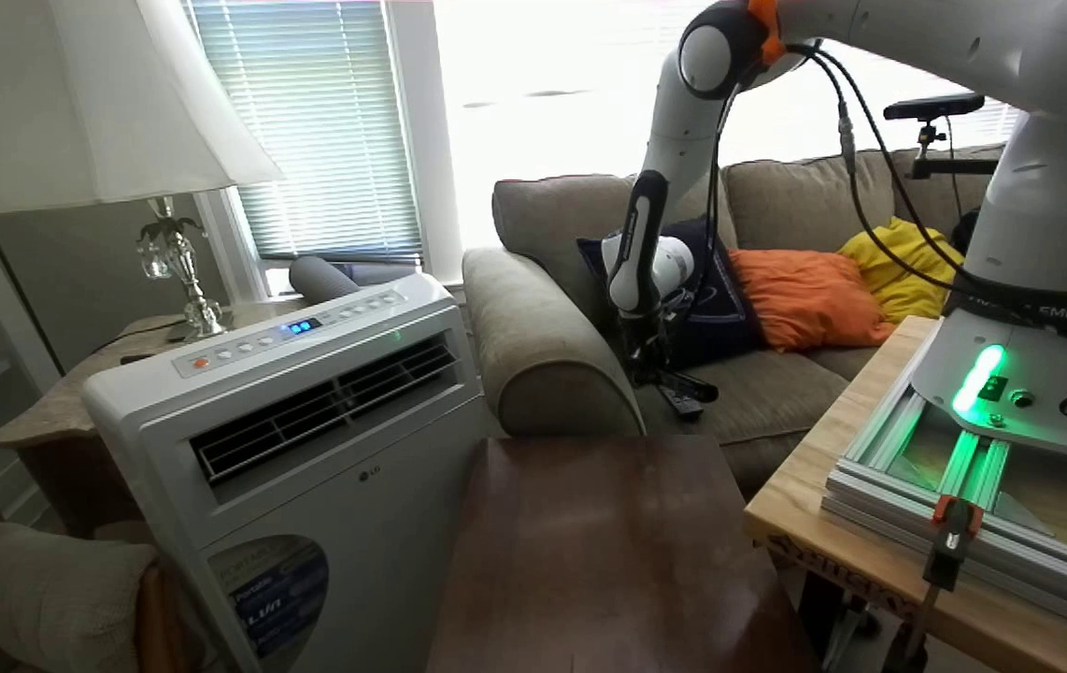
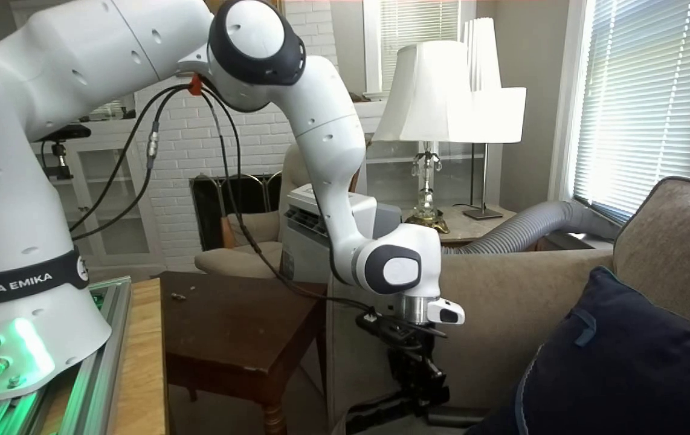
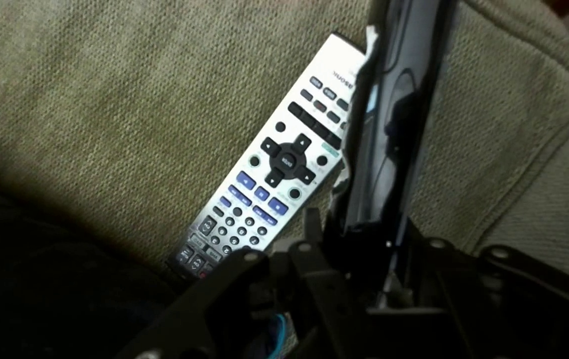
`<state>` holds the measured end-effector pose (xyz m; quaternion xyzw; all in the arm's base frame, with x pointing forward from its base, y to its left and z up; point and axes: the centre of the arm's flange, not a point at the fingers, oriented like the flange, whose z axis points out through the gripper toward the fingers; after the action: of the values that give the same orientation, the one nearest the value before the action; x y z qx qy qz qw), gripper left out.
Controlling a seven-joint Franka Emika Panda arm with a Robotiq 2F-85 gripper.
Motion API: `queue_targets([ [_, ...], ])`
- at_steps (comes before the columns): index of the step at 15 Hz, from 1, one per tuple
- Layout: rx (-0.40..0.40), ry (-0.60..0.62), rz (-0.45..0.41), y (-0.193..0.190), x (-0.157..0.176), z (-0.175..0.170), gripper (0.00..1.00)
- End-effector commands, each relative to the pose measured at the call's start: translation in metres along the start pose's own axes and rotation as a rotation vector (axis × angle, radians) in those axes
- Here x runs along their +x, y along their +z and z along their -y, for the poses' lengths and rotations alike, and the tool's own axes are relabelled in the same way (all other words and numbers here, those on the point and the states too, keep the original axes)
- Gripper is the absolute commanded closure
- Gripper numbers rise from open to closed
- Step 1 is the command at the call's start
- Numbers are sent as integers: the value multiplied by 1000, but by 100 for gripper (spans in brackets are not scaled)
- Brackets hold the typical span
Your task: Put the two remotes on the table
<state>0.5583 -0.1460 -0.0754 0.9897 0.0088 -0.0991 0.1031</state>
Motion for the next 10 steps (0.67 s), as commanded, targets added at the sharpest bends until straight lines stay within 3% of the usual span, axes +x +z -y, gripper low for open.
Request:
queue_targets([
  [1,25,-116,12,-44,-46,-7,90],
  [10,-29,-375,-25,-84,-124,33,90],
])
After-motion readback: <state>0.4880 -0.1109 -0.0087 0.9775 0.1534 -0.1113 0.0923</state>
